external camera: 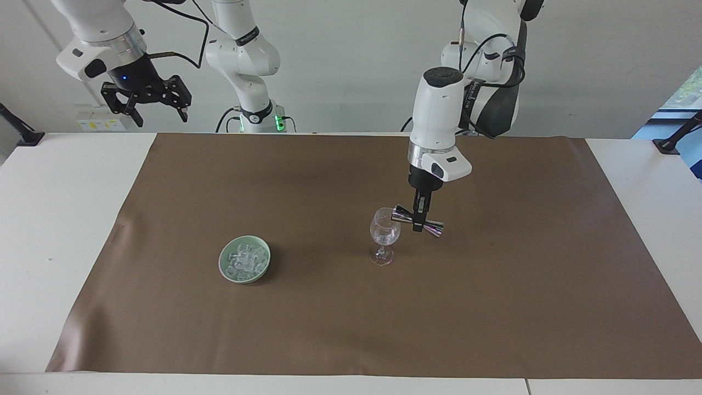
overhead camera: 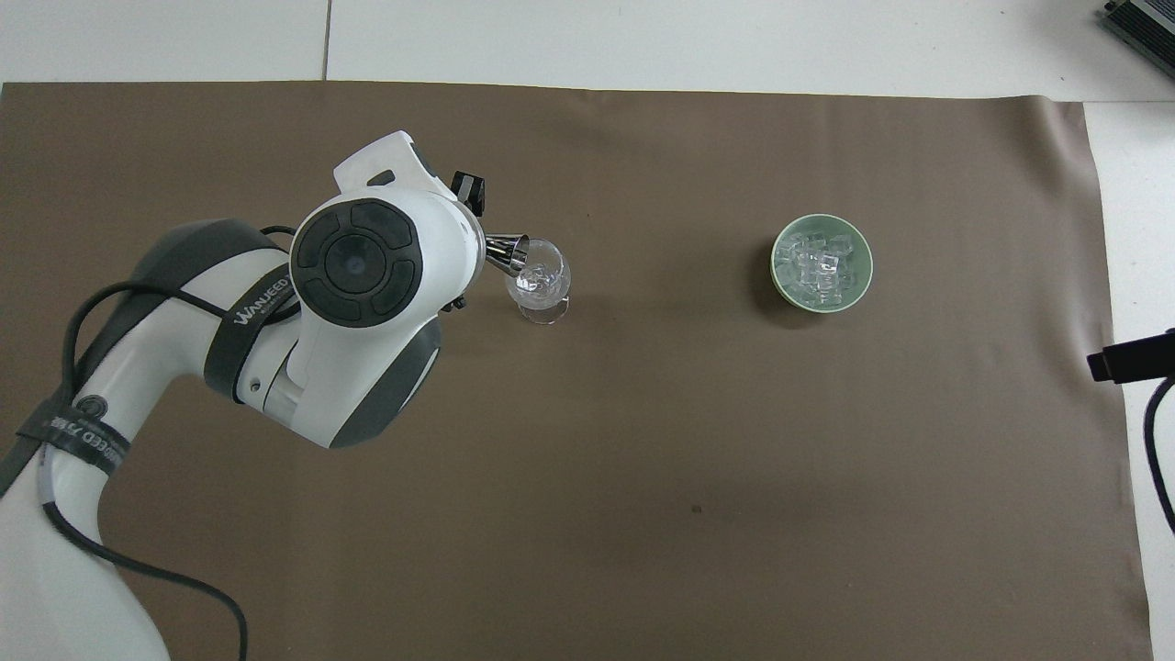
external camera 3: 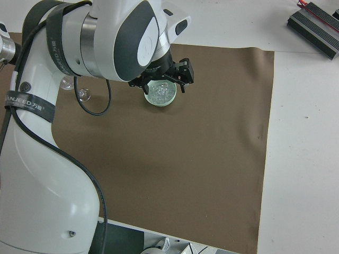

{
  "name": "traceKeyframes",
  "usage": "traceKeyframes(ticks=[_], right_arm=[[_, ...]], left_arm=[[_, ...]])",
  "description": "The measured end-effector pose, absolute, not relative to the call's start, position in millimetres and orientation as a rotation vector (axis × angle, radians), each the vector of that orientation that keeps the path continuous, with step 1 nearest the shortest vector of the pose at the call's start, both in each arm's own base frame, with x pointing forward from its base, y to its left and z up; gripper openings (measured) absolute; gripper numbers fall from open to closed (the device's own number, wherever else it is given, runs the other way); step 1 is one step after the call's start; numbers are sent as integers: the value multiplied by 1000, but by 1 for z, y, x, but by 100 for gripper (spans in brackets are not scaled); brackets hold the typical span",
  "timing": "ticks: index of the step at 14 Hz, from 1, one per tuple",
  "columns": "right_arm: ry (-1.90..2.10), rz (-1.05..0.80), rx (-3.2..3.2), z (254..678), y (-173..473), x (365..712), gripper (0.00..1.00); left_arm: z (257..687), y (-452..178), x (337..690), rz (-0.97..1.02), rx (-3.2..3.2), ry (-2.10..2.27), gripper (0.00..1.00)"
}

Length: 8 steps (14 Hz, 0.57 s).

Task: Pour wine and add ice with both arms
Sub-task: 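Hold the metal cup tilted over the glass to pour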

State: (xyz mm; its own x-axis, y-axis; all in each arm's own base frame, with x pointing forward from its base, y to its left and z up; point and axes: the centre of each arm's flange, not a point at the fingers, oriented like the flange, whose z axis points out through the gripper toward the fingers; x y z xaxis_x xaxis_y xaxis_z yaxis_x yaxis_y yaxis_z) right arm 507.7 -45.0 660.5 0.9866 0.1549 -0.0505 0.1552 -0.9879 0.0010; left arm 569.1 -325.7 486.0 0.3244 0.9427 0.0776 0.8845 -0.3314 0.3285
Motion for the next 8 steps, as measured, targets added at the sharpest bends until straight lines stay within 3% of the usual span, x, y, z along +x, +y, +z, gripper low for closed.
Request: traceKeyframes(ticks=[8], right_arm=[[244, -79, 3126, 660, -45, 508, 100]], left_arm=[[481, -335, 569, 369, 2373, 1659, 22]])
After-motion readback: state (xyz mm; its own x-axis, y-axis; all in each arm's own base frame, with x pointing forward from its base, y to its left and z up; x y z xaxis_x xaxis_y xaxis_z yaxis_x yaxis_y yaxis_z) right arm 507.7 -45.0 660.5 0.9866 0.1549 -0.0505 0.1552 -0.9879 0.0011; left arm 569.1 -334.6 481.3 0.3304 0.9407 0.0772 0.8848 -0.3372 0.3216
